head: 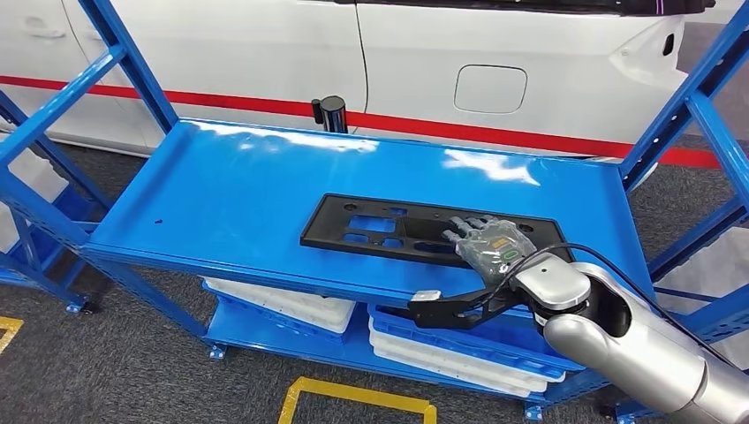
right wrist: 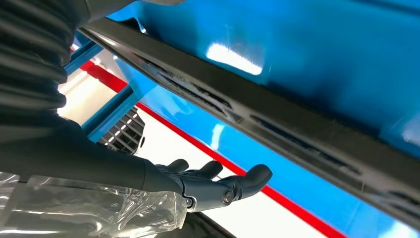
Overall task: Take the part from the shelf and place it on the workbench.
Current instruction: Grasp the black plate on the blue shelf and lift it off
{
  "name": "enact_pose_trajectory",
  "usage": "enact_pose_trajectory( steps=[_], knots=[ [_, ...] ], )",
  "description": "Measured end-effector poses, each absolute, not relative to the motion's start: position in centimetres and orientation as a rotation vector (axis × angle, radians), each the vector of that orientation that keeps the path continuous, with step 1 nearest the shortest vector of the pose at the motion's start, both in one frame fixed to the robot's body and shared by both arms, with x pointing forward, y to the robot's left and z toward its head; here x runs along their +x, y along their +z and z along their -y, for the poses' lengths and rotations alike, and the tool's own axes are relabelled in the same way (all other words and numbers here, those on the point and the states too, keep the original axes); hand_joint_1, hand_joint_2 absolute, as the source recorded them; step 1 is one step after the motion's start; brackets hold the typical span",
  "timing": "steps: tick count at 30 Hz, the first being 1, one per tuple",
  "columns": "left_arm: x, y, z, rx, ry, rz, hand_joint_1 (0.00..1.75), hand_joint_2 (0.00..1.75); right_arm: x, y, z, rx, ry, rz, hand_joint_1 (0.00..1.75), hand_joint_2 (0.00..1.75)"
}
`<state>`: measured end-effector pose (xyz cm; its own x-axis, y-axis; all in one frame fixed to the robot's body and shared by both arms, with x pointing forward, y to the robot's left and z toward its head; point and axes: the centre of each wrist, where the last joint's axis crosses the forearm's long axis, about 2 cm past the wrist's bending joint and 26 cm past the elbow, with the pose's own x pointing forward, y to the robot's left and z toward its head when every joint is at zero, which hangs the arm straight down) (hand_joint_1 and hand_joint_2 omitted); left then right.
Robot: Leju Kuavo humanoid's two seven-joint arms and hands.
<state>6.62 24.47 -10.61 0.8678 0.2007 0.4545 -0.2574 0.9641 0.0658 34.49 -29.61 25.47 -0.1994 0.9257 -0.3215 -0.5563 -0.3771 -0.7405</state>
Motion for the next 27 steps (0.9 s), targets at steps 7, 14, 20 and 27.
enact_pose_trajectory(
  steps=[7,14,20,27],
  knots=[
    [6.6,-10.6,-24.4,0.125,0.232,0.457,0.00,0.00,34.0,24.0,29.7,-0.953,1.773,0.553,0.00,1.75],
    [6.5,-10.6,-24.4,0.129,0.227,0.448,0.00,0.00,33.9,22.9,30.8,-1.041,1.676,0.590,0.00,1.75],
    [6.5,-10.6,-24.3,0.130,0.225,0.446,0.00,0.00,33.4,21.1,32.1,-1.066,1.624,0.555,0.00,1.75],
    [6.5,-10.6,-24.3,0.131,0.220,0.447,0.00,0.00,32.9,19.9,34.8,-1.155,1.452,0.603,0.00,1.75]
  ],
)
